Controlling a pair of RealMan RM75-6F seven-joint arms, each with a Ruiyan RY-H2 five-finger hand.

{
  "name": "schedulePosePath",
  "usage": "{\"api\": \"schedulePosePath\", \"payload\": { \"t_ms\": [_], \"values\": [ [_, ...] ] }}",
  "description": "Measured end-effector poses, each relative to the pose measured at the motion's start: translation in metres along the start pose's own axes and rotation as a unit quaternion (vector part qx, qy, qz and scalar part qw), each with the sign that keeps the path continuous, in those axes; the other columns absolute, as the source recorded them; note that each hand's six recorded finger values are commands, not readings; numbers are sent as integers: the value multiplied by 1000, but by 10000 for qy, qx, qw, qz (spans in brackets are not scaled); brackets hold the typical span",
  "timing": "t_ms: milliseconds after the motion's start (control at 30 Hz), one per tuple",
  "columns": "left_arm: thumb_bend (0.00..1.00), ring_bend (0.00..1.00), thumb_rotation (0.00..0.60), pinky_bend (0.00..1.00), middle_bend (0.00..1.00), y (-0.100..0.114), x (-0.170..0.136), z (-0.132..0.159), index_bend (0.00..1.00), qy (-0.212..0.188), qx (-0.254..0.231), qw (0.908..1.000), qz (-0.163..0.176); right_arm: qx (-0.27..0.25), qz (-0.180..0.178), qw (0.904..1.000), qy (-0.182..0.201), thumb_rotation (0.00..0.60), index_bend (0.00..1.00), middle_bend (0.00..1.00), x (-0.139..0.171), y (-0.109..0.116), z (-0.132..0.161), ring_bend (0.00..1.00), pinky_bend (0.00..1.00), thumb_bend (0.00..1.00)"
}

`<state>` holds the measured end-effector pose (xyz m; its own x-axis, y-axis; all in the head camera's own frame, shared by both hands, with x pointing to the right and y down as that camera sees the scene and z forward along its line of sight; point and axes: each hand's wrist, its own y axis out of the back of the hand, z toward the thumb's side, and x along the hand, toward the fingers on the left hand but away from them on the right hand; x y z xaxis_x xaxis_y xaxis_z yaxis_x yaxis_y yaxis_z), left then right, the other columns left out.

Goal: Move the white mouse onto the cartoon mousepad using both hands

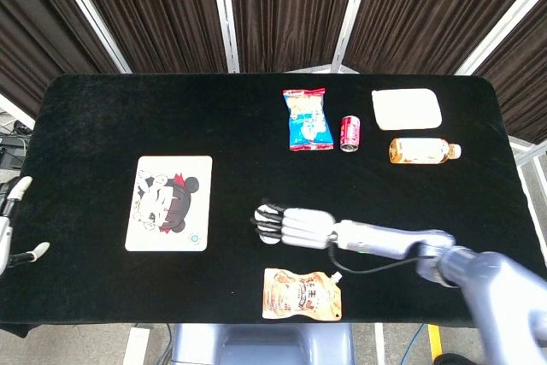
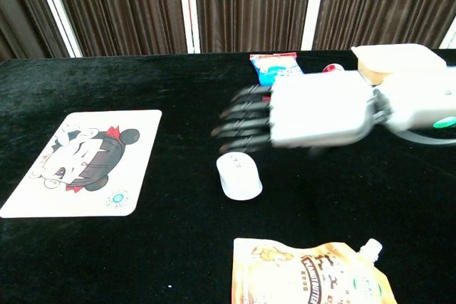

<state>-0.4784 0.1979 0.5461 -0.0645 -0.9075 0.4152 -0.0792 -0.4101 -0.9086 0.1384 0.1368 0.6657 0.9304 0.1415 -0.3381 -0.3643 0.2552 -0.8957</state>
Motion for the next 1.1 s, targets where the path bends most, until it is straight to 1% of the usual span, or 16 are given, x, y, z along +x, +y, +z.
{"api": "schedulePosePath", "payload": {
  "t_ms": [167,233,267,300,367,400,467,500,567,600,633,700,800,900,1033,1100],
  "values": [
    [0,0,600,0,0,4,4,26,0,-748,4,9971,121,-90,8,9984,-551,600,0,0,54,9,-18,0,109,0],
    [0,0,600,0,0,4,10,48,0,-1266,143,9917,162,-398,79,9932,-1096,600,0,0,84,10,-25,0,106,0],
    [0,0,600,0,0,3,15,64,0,-1612,292,9864,164,-581,120,9883,-1405,600,0,0,100,10,-27,0,97,0],
    [0,0,600,0,0,2,18,76,0,-1852,430,9816,159,-827,190,9791,-1849,600,0,0,123,10,-30,0,86,0],
    [0,0,600,0,0,-3,25,95,0,-2201,731,9726,125,-1181,312,9598,-2526,600,0,0,158,11,-31,0,36,0],
    [0,0,600,0,0,-8,29,107,0,-2377,936,9668,84,-1405,385,9439,-2964,600,0,0,180,13,-31,0,22,0],
    [0,0,600,0,0,-16,36,125,0,-2635,1223,9569,12,-1715,469,9173,-3562,600,0,0,207,16,-29,0,1,0],
    [0,0,600,0,0,-21,40,138,0,-2818,1365,9497,-44,-1897,497,8991,-3915,600,0,0,222,19,-28,0,0,0],
    [0,0,600,0,0,-33,46,165,0,-3183,1529,9355,-135,-2103,551,8711,-4404,600,0,0,242,20,-25,0,0,0],
    [0,0,600,0,0,-39,49,178,0,-3346,1597,9286,-170,-2227,601,8495,-4745,600,0,0,257,20,-20,0,0,0],
    [0,0,600,0,0,-45,51,191,0,-3513,1682,9208,-201,-2270,614,8415,-4864,600,0,0,262,21,-18,0,0,0],
    [0,0,600,0,0,-60,54,219,0,-3870,1928,9014,-246,-2405,636,8176,-5193,600,0,0,275,22,-12,0,0,0],
    [0,0,600,0,0,-80,53,257,0,-4301,2260,8736,-269,-2553,736,7934,-5476,600,0,0,284,21,-4,0,0,0],
    [0,0,600,0,0,-98,53,290,0,-4603,2477,8520,-296,-2605,870,7824,-5590,600,0,0,286,19,5,0,0,0],
    [0,0,600,0,0,-116,58,326,0,-4835,2711,8319,-247,-2806,1000,7658,-5700,600,0,0,284,18,16,0,0,0],
    [0,0,600,0,0,-124,62,341,0,-4901,2794,8254,-235,-2847,1067,7626,-5710,600,0,0,284,17,19,0,0,0]
  ]
}}
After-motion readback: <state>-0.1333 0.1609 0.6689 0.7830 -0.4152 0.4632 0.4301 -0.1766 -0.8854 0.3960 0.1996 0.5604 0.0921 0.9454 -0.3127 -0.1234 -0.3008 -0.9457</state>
